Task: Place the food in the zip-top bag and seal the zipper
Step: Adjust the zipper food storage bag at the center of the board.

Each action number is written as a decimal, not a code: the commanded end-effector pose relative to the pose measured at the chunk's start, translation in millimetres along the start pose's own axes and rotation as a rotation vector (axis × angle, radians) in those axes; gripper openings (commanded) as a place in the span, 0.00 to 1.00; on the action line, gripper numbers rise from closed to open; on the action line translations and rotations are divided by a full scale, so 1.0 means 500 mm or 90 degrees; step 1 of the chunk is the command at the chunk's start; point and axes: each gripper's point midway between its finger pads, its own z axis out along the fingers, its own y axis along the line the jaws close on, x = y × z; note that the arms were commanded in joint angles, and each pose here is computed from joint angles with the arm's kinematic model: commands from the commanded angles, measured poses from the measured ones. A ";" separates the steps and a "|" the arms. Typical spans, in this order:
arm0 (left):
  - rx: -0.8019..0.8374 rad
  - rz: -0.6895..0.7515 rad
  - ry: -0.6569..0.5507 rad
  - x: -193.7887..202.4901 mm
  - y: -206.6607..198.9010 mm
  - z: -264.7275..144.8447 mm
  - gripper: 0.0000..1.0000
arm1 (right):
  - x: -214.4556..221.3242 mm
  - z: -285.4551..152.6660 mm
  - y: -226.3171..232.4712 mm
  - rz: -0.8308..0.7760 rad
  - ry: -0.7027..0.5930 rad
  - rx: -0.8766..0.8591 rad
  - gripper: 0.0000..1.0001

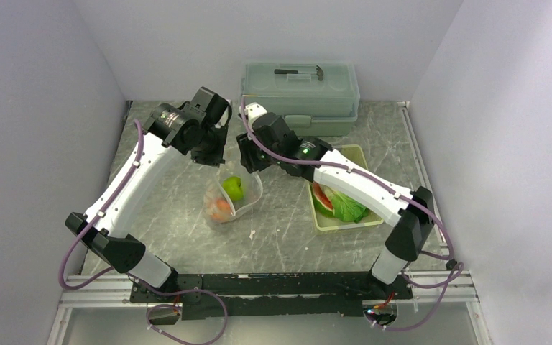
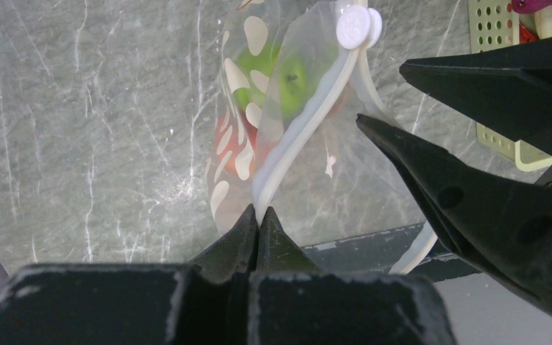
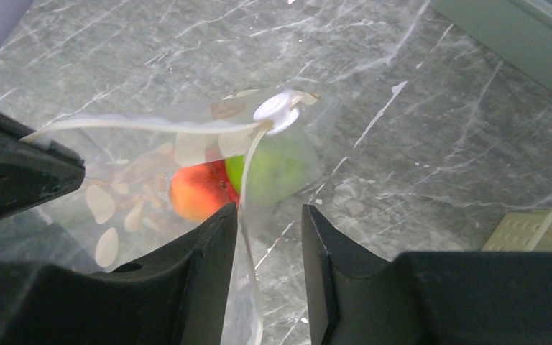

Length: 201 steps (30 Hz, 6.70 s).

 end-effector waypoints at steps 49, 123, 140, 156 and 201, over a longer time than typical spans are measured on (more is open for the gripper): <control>0.051 -0.003 -0.217 -0.044 0.024 -0.111 0.35 | -0.257 -0.172 -0.002 0.023 -0.221 0.107 0.00; -0.093 0.009 -0.333 -0.104 0.110 -0.154 0.00 | -0.077 0.015 -0.025 0.088 -0.010 0.002 0.27; -0.124 -0.021 -0.271 -0.092 0.108 -0.083 0.00 | -0.071 -0.042 0.048 0.205 -0.003 -0.116 0.64; -0.146 -0.061 -0.267 -0.094 0.115 -0.078 0.00 | -0.030 -0.028 0.083 0.259 0.045 -0.136 0.56; -0.291 -0.048 -0.207 -0.053 0.209 0.015 0.00 | 0.183 0.129 -0.064 0.272 0.149 0.029 0.00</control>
